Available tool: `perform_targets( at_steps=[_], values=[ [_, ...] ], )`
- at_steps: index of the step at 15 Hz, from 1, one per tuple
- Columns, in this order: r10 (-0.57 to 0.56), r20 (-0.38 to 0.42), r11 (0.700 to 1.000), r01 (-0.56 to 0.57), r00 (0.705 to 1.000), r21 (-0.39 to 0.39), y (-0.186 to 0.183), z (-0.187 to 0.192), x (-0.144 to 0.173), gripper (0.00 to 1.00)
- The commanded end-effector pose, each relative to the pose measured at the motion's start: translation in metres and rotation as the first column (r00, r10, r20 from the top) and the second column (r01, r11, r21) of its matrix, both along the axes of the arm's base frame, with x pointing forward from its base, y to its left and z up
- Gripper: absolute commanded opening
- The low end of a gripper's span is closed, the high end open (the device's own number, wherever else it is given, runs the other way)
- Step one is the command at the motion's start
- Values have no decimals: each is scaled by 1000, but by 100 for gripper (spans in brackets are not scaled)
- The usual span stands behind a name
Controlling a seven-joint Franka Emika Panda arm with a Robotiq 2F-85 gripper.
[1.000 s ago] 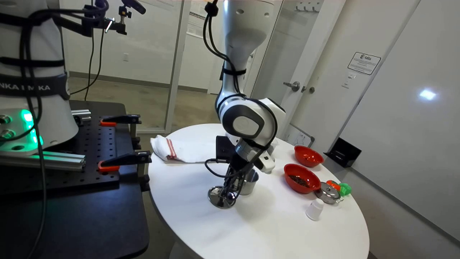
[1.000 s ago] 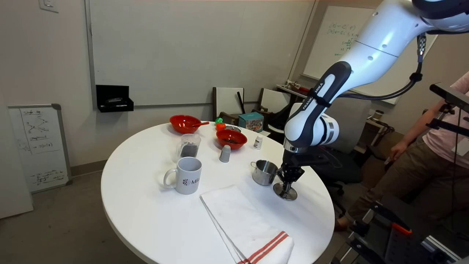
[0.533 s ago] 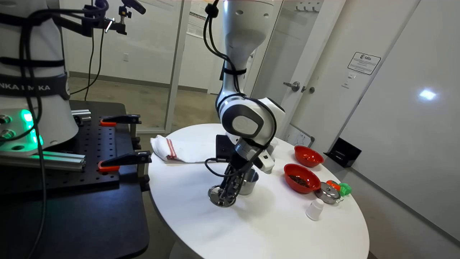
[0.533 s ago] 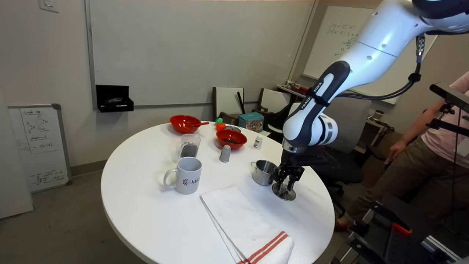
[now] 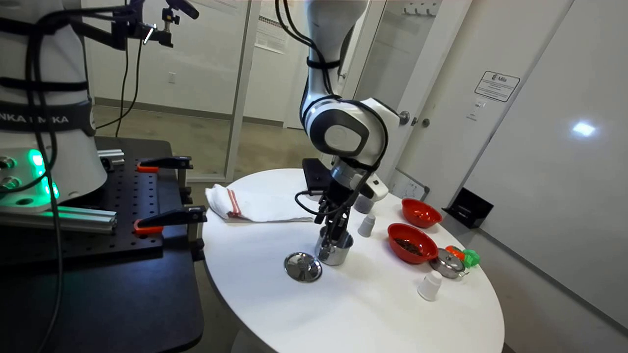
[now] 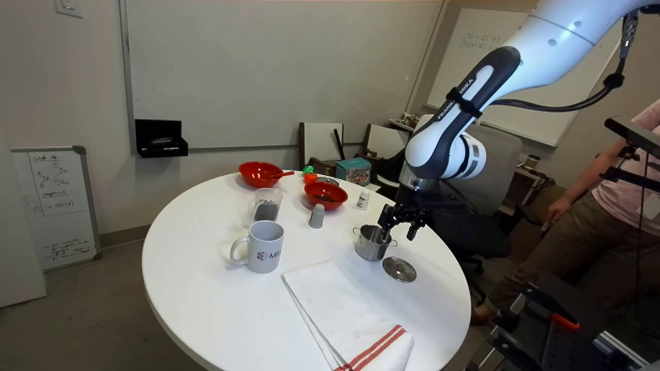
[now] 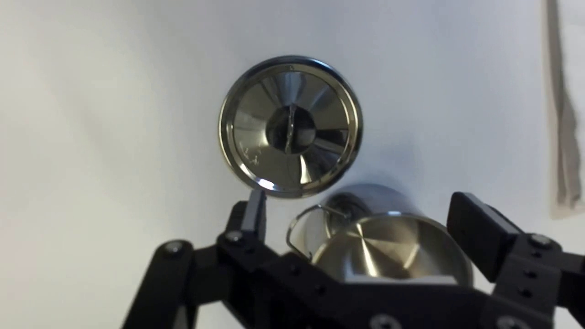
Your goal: Put the pot on the right side of the table and open it
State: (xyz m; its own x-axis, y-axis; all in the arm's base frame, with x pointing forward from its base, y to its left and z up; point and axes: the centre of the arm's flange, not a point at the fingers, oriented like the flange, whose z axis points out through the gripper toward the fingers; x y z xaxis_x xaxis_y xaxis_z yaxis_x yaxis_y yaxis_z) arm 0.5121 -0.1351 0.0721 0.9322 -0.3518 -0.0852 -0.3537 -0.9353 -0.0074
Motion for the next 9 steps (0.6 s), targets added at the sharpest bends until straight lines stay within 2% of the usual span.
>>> perform_targets(
  at_steps=[1,4,6,7,9],
  values=[
    [117,5,991,-117,993,62,14,63,-15,100],
    [226,-30,972,-223,974,71,26,100,-19,100],
    [246,-57,968,-243,967,59,29,125,-23,100],
    [206,-36,977,-203,978,65,25,92,-8,100],
    [215,-41,975,-212,976,65,27,111,-11,100]
  ],
)
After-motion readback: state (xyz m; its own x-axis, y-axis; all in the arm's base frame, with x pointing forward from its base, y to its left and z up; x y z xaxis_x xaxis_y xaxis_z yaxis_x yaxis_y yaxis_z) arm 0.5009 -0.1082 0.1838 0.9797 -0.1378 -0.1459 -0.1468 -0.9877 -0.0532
